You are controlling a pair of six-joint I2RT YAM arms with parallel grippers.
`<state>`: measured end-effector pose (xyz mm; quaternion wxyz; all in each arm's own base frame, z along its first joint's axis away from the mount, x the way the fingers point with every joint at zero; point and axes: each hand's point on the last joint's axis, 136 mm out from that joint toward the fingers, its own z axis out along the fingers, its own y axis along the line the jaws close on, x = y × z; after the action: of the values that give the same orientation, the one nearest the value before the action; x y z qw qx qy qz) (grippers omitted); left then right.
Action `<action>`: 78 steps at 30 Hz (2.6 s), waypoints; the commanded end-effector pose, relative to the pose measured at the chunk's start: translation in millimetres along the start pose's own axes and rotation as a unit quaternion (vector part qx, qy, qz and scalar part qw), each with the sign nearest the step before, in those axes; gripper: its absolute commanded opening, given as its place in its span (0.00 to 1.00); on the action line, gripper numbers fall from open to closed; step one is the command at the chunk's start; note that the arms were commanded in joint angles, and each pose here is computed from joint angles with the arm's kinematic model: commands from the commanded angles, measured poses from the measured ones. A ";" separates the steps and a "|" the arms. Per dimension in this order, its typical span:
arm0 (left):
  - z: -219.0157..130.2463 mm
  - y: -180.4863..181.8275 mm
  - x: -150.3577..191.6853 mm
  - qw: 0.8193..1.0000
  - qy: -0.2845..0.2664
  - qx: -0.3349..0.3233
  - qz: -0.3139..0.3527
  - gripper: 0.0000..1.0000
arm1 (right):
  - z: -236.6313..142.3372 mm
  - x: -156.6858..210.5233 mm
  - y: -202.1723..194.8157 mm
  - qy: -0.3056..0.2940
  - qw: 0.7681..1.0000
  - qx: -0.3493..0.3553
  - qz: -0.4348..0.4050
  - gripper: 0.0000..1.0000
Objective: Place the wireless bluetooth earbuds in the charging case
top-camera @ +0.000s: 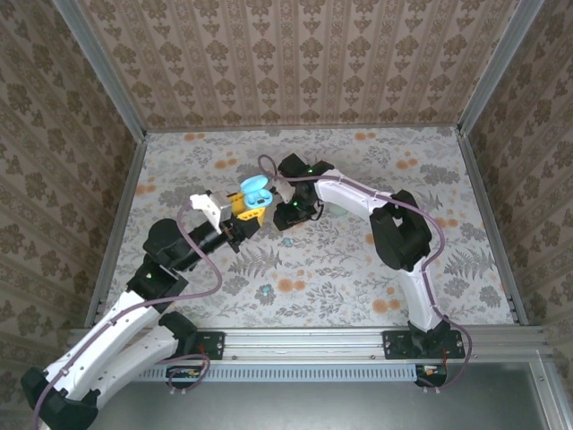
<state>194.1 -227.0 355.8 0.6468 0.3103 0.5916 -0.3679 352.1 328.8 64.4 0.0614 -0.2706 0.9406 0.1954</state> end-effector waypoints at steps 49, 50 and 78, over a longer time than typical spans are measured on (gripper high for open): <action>-2.0 -1.1 -18.5 1.000 -0.015 0.000 0.007 0.25 | 41.3 37.4 -5.1 0.128 0.983 0.102 -0.084 0.33; -2.0 -1.1 -18.3 1.000 -0.014 0.000 0.007 0.25 | 41.0 37.8 -5.0 0.129 0.983 0.102 -0.082 0.33; 6.4 4.0 -16.4 1.000 -0.006 -0.007 0.000 0.25 | -21.9 6.9 30.2 -0.003 0.998 -0.057 0.031 0.21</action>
<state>200.5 -232.3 350.4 0.6352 0.3132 0.6045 -0.3647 321.4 330.9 33.5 0.0000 -0.2921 0.9459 0.1412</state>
